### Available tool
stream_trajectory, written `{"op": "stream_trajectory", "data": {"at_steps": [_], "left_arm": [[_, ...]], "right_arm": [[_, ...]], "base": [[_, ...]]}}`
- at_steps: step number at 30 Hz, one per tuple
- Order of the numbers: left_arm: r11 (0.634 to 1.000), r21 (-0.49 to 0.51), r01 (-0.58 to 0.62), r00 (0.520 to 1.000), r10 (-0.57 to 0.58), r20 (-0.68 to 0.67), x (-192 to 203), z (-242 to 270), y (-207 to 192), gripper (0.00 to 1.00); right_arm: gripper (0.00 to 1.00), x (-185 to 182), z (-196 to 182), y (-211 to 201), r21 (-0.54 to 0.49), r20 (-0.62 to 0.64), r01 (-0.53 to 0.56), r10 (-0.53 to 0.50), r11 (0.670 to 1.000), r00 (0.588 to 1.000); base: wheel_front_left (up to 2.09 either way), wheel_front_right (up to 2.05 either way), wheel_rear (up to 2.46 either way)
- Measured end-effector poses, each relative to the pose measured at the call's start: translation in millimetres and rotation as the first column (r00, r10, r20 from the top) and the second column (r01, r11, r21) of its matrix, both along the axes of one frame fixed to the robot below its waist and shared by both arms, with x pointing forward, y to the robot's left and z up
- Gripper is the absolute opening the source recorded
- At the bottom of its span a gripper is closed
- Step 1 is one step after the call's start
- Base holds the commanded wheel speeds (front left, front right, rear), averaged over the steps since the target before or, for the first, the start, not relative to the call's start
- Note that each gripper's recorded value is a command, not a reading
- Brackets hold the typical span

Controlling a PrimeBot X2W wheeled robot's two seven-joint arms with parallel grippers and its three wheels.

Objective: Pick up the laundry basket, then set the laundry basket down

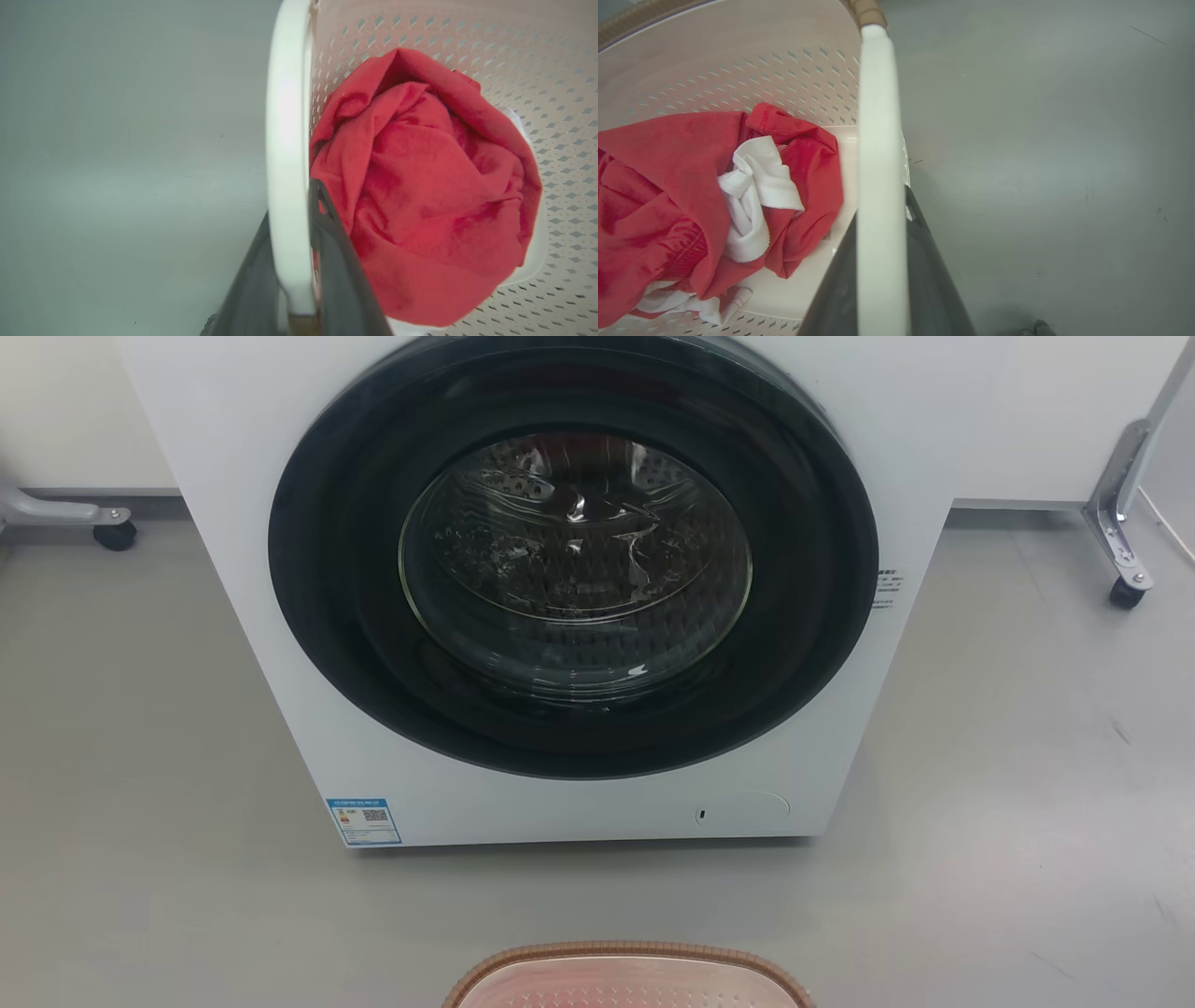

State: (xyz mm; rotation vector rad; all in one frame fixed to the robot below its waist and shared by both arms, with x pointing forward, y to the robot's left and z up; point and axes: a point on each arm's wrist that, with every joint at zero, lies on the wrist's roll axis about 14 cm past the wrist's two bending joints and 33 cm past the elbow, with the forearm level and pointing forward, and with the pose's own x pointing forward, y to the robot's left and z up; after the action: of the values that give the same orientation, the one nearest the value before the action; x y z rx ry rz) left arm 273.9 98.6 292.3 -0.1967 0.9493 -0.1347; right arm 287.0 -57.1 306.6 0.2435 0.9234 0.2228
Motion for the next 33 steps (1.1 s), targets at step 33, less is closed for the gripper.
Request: {"op": "stream_trajectory", "data": {"at_steps": [33], "left_arm": [[0.999, -0.005, -0.032, 0.996, 0.033, 0.087, 116, 0, 0, 0.0]], "right_arm": [[0.0, 128, 1, -3, -0.031, 0.114, 0.01, -0.006, 0.999, 0.993]], "base": [[0.0, 0.0, 0.0]]}}
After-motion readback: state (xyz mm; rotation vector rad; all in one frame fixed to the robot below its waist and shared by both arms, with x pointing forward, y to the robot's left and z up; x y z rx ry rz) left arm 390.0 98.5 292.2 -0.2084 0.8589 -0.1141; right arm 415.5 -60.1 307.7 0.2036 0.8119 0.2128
